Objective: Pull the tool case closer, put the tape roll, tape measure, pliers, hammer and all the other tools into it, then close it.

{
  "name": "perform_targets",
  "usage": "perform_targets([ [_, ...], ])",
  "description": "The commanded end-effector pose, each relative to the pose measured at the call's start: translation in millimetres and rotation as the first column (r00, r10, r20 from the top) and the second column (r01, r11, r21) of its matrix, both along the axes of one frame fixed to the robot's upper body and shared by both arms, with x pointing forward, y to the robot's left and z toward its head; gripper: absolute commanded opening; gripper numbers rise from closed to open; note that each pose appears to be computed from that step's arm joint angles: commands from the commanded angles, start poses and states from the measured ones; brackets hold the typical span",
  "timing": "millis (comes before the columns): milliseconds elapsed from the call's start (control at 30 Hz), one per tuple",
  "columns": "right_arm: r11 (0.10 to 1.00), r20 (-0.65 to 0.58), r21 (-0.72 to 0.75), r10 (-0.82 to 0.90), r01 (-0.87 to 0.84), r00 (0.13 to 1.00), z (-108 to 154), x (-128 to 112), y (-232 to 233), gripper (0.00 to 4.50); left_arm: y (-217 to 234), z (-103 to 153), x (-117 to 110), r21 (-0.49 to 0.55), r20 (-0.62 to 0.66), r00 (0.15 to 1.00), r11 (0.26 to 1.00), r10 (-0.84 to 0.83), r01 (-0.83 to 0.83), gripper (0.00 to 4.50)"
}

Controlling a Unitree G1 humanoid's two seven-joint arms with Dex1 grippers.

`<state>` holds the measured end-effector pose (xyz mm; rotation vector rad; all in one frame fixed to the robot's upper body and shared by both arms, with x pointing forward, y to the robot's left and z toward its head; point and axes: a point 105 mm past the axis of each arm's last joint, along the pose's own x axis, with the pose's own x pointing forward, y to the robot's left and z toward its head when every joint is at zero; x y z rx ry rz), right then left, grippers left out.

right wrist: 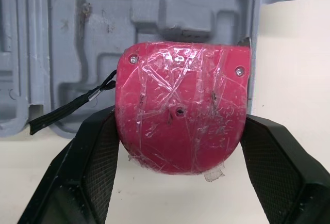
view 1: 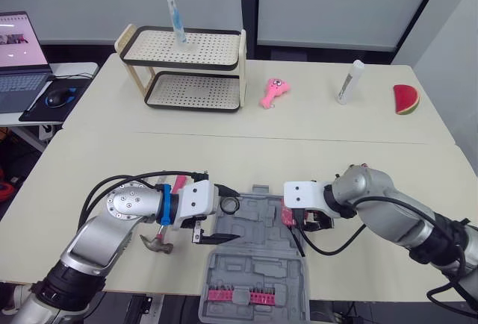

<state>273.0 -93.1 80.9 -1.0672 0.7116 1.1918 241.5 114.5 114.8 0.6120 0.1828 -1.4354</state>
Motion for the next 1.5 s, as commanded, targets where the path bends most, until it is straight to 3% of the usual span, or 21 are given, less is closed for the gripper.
perform_targets([
  [33,0.999,0.039,-0.018,0.033,-0.032,0.999,6,6,6,3.2,-4,3,-4,-0.004,0.003,1.0,1.0,-0.021,0.021,4.5],
  [700,0.999,0.014,-0.03,0.041,-0.041,0.999,0,10,17,3.2,-6,-9,-1,0.001,0.012,1.0,1.0,-0.014,0.014,4.5],
  [833,0.999,0.021,-0.022,0.049,-0.048,0.999,2,10,20,4.48,-5,-11,-1,0.001,0.016,1.0,1.0,-0.016,0.016,4.5],
  [1033,0.998,0.035,0.036,0.054,-0.055,0.998,19,9,29,4.48,-3,-11,-1,-0.001,0.019,1.0,1.0,-0.011,0.011,4.5],
  [1233,0.975,0.046,0.204,0.086,-0.094,0.995,45,-5,36,4.48,2,-7,3,-0.019,0.012,1.0,1.0,0.019,-0.019,4.5],
  [1367,0.952,0.063,0.281,0.108,-0.122,0.992,42,-11,29,4.48,5,0,6,-0.061,-0.002,0.999,0.997,0.039,-0.039,4.5],
  [1500,0.943,0.066,0.313,0.093,-0.109,0.993,35,-12,26,3.6,7,3,7,-0.066,-0.004,0.999,0.997,0.038,-0.038,4.5],
])
